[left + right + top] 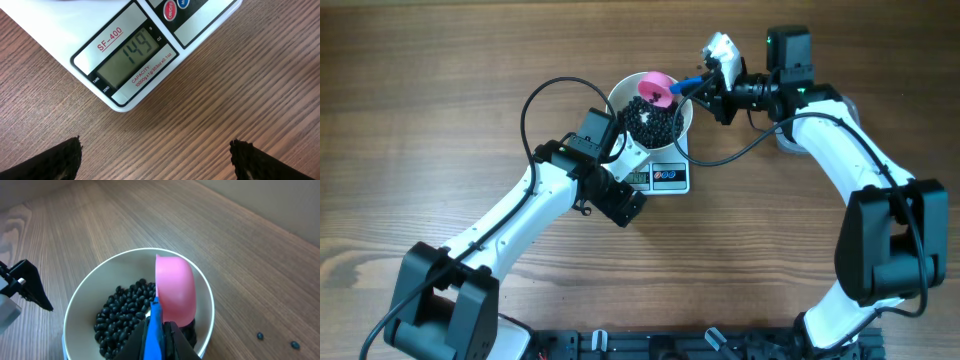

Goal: Scoop item into bowl and weigh 150g on scale

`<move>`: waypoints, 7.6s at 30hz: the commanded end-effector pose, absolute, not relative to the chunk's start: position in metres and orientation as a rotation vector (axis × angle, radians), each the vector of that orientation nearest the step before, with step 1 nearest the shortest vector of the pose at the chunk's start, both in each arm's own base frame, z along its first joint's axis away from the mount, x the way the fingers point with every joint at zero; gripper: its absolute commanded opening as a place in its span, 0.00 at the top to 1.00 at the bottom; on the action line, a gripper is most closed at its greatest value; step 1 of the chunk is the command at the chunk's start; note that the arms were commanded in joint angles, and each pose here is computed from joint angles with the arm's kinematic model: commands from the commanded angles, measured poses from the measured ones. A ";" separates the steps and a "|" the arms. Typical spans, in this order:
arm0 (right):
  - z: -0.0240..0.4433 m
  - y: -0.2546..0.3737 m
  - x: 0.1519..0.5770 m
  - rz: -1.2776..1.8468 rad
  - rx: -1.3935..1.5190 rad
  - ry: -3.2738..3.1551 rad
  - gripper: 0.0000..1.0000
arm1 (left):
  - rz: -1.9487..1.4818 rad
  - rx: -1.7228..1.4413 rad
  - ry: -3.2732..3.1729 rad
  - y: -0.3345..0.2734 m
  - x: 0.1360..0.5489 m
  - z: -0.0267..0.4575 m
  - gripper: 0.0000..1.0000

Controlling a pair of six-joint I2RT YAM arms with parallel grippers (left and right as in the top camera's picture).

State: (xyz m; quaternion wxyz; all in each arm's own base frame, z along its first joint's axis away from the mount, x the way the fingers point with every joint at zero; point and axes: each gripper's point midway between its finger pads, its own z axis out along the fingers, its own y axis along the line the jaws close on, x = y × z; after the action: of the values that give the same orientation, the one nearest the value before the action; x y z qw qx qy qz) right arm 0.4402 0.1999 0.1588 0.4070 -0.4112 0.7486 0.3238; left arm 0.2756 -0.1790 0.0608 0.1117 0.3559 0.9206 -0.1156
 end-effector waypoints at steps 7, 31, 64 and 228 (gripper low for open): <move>0.188 0.198 0.435 0.774 -1.062 1.830 0.96 | -0.354 1.043 2.695 -0.180 0.274 0.063 0.00; 0.183 0.192 0.437 0.685 -1.129 1.803 0.96 | -0.353 1.043 2.695 -0.180 0.274 0.063 0.00; 0.191 0.193 0.441 0.698 -1.114 1.766 0.96 | -0.353 1.043 2.695 -0.180 0.274 0.063 0.00; 0.402 -0.026 0.185 0.011 0.194 1.152 0.00 | -0.353 1.043 2.695 -0.180 0.274 0.063 0.00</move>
State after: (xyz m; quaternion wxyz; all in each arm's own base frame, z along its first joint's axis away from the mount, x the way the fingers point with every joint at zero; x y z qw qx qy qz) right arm 0.1890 -0.0207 0.4239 0.8092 0.1050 0.5759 0.0501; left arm 0.2750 -0.1787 0.0609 0.1117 0.3559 0.9206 -0.1156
